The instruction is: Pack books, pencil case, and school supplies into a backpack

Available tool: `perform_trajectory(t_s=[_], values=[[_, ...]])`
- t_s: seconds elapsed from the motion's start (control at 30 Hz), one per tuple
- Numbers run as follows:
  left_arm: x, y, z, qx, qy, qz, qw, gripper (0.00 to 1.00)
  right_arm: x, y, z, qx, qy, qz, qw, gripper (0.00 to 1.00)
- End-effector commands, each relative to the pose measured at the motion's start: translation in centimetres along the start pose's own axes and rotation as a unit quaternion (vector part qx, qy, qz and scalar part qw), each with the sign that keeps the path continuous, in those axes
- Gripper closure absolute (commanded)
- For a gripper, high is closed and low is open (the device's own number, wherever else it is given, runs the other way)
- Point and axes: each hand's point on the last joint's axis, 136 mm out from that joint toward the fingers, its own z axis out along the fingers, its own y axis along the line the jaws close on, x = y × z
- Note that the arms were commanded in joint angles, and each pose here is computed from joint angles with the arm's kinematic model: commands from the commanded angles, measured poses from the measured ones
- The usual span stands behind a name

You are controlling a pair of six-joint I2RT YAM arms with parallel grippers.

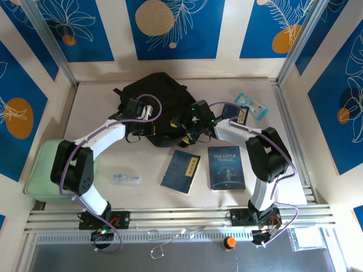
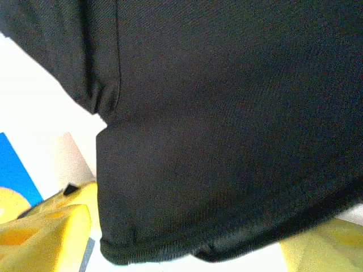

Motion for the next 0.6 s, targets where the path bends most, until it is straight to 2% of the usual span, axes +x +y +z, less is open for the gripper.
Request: perform_trajectory(t_s=[0.0,0.1,0.17,0.27,0.37,0.47,0.57], values=[[0.5,1.2,-0.8,-0.032,-0.001,-0.004,0.999,1.0,-0.4,-1.6,0.3,0.05,-0.021,0.038,0.998,0.15],[1.1,2.7,-0.8,-0.073,0.001,-0.01,0.997,1.0,-0.4,-3.4,0.4,0.079,-0.037,0.059,0.994,0.17],[1.5,4.4,-0.9,-0.118,0.002,-0.025,0.993,1.0,-0.6,-3.8,0.8,0.076,-0.04,0.06,0.994,0.24],[1.8,5.8,-1.0,-0.152,0.003,-0.039,0.988,1.0,-1.1,-3.7,1.4,0.07,-0.046,0.032,0.996,0.5],[2.1,6.4,-0.9,-0.162,0.005,-0.047,0.986,1.0,-2.0,-4.8,1.2,0.093,-0.076,0.018,0.993,0.72],[2.2,7.9,-0.7,-0.184,0.009,-0.053,0.981,1.0,-2.7,-5.2,0.6,0.104,-0.094,0.008,0.99,0.84],[2.2,9.4,-0.3,-0.202,0.018,-0.056,0.978,1.0,-3.2,-5.3,0.2,0.107,-0.104,0.003,0.989,0.9]])
